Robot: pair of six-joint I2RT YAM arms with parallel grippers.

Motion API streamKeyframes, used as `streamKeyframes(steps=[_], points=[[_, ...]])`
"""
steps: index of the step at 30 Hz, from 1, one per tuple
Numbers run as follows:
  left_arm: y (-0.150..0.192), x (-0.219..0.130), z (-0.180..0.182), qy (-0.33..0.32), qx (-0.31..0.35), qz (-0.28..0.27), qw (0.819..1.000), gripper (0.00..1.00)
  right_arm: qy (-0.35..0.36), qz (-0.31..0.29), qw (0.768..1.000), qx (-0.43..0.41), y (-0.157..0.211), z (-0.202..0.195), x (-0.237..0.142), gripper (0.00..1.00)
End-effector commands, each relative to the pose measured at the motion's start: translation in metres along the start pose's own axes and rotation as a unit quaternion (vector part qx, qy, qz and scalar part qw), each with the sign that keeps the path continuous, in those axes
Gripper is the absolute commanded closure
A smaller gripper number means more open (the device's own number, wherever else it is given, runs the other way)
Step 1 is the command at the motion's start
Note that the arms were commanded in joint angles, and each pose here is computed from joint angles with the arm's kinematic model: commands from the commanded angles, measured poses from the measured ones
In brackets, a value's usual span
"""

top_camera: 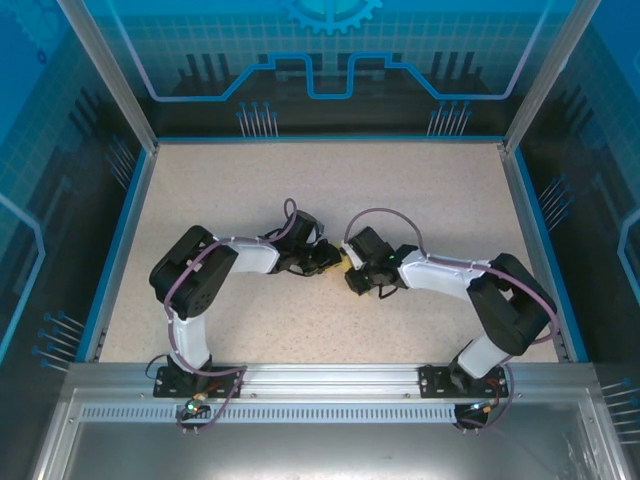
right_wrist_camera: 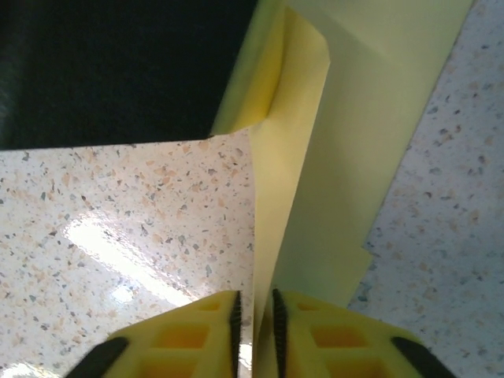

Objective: Fold a paper plane with a square sheet of paper (pick it up from the middle)
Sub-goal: Fold the wing for the fifth time at the center of the table.

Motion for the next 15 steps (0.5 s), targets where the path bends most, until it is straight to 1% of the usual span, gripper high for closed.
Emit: streamKeyframes(steps=[1, 5, 8, 12, 15], points=[[0.002, 0.003, -0.004, -0.003, 0.014, 0.009, 1.0, 0.82, -0.012, -0.007, 1.0, -0.002, -0.006, 0.004, 0.002, 0.87], [0.002, -0.002, -0.01, 0.003, 0.021, 0.005, 1.0, 0.82, -0.036, -0.008, 0.999, 0.028, 0.003, -0.003, 0.007, 0.95], [0.003, -0.014, -0.023, 0.016, 0.048, 0.001, 0.999, 0.81, -0.076, -0.024, 0.995, 0.06, 0.009, -0.009, 0.007, 0.96], [0.006, -0.031, -0.041, 0.053, 0.087, -0.008, 0.995, 0.79, -0.132, -0.048, 0.985, 0.098, 0.013, -0.016, 0.005, 0.97], [0.009, -0.036, -0.042, 0.073, 0.096, -0.009, 0.993, 0.79, -0.161, -0.06, 0.978, 0.118, 0.017, -0.019, 0.005, 0.96]])
Point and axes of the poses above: each hand's point on the last joint's axis, 136 mm out from that joint toward the fingers, its own x axis out along the fingers, its own z axis along the line the jaws close on, y = z × x, the point moved 9 cm from there along -x, back along the fingers, and after that the axes turned 9 degrees about -x, right-handed, at the moved point
